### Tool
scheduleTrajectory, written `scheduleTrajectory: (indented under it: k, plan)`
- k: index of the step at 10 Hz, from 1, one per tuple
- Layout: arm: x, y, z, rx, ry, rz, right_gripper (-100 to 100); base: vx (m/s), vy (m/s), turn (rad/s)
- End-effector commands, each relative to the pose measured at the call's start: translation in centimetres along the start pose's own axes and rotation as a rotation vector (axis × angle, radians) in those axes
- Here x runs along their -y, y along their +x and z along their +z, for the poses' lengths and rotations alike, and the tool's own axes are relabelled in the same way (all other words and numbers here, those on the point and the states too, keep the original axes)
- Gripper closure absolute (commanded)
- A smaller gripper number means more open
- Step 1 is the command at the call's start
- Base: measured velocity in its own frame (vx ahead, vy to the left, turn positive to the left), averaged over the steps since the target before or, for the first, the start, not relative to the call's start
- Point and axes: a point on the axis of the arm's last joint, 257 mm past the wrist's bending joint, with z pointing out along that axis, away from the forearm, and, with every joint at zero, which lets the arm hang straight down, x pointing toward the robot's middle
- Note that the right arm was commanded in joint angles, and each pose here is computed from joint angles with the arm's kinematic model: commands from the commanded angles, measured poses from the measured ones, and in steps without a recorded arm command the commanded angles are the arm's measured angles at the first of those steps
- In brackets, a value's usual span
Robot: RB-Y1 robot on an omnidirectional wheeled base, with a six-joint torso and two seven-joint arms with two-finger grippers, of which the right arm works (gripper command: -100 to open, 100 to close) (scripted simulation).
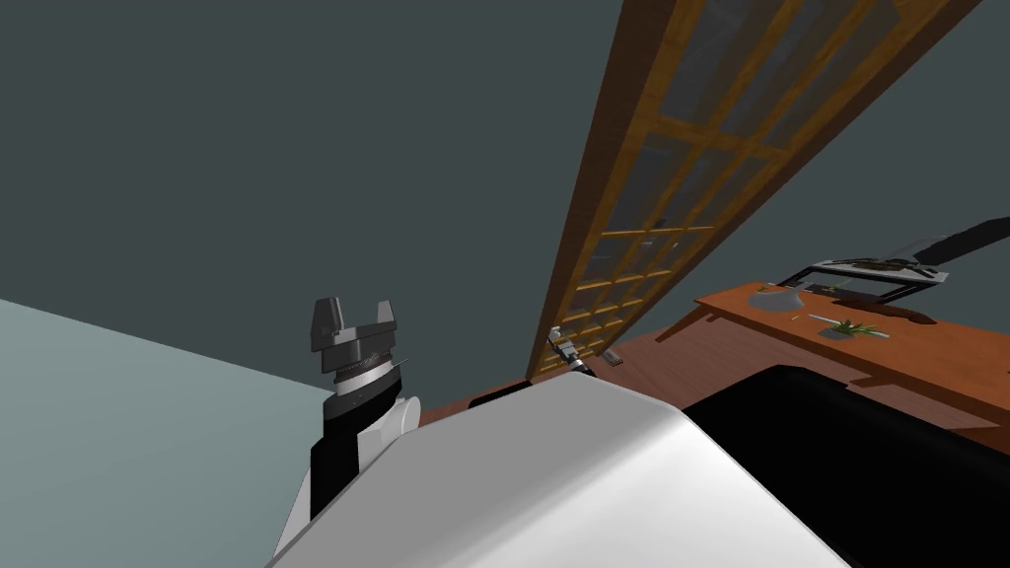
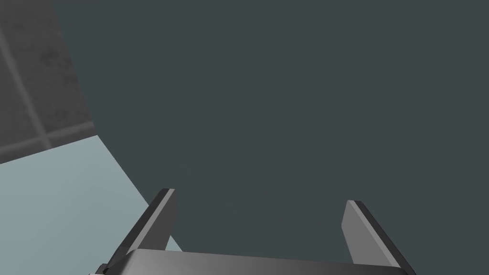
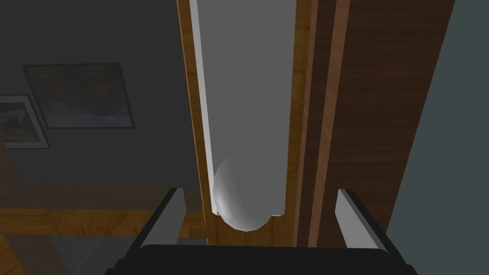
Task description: Pull the door open
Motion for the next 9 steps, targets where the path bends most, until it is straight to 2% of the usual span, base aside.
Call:
scheduleTrajectory:
  k: [1, 6, 9]
  plan:
    - [-0.05, -0.21, 0.36, 0.005, -0.001, -0.001, 100, -0.03, 0.006, 0.001]
    - [-0.05, -0.21, 0.36, 0.005, -0.001, -0.001, 100, -0.006, -0.007, -0.001]
    - [0.37, -0.45, 0.57, 0.012, 0.011, 0.071, 100, -0.047, -0.016, 0.05]
